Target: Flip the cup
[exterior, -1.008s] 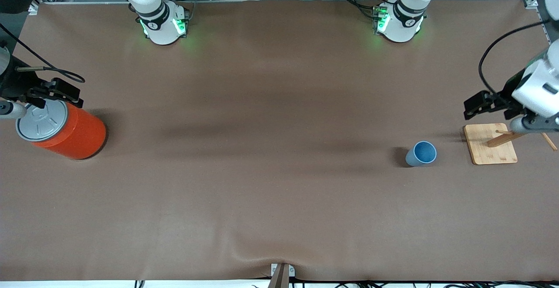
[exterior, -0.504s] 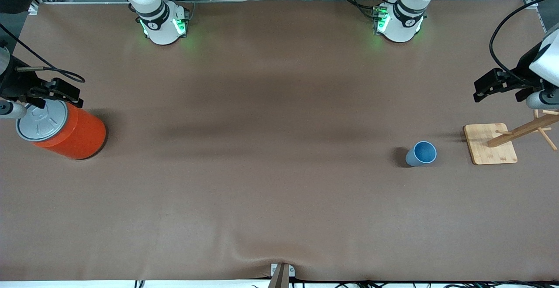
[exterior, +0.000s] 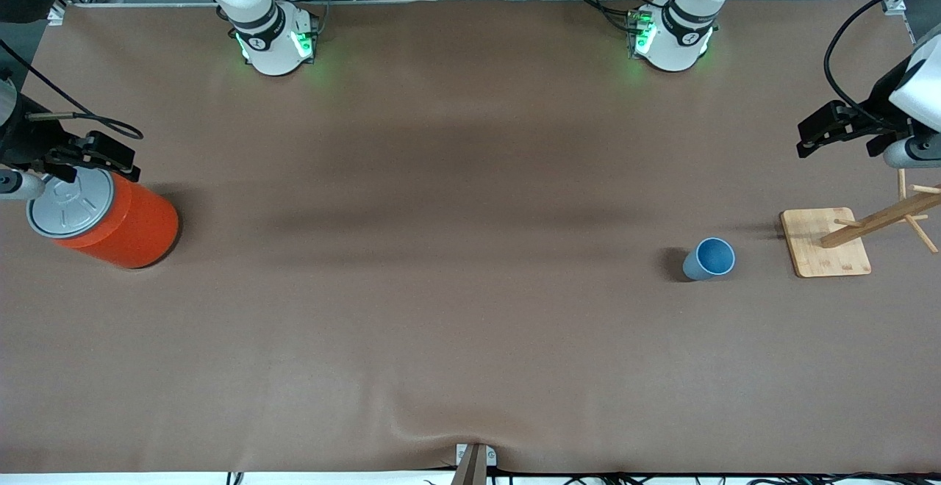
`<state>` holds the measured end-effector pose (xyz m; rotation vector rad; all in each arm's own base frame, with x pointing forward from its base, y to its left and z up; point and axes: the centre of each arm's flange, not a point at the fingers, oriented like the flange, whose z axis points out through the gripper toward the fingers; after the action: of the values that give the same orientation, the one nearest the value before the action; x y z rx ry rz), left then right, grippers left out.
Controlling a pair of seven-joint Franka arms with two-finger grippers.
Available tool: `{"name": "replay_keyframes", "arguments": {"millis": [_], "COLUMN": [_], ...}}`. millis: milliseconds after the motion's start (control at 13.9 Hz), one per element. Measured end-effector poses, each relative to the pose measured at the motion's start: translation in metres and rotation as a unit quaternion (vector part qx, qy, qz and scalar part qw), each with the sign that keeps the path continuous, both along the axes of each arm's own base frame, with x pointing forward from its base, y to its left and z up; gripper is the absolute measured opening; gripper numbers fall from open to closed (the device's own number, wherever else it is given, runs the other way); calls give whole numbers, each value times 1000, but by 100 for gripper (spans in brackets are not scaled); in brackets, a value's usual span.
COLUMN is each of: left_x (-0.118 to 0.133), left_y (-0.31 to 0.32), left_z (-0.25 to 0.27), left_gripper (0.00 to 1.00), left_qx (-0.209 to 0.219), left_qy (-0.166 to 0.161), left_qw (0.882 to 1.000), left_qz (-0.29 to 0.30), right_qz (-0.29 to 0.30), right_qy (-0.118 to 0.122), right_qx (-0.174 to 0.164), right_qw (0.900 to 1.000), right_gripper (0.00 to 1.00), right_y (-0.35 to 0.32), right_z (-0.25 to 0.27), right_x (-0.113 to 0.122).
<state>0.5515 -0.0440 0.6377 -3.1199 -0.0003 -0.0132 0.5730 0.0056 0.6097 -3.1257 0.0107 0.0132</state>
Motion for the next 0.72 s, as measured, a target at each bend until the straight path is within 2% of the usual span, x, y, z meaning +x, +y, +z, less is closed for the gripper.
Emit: {"name": "replay_keyframes", "arguments": {"millis": [720], "left_x": [-6], "left_y": [3], "left_z": [6], "left_gripper": [100], "left_qx": [1], "left_qy": [3], "left_qw": [1000], "left_qz": [3], "right_qz": [0], "right_qy": [0], "right_qx": [0], "right_qw": [1000], "right_gripper": [100], "right_y": [0], "right_z": [0], "right_x": [0]}}
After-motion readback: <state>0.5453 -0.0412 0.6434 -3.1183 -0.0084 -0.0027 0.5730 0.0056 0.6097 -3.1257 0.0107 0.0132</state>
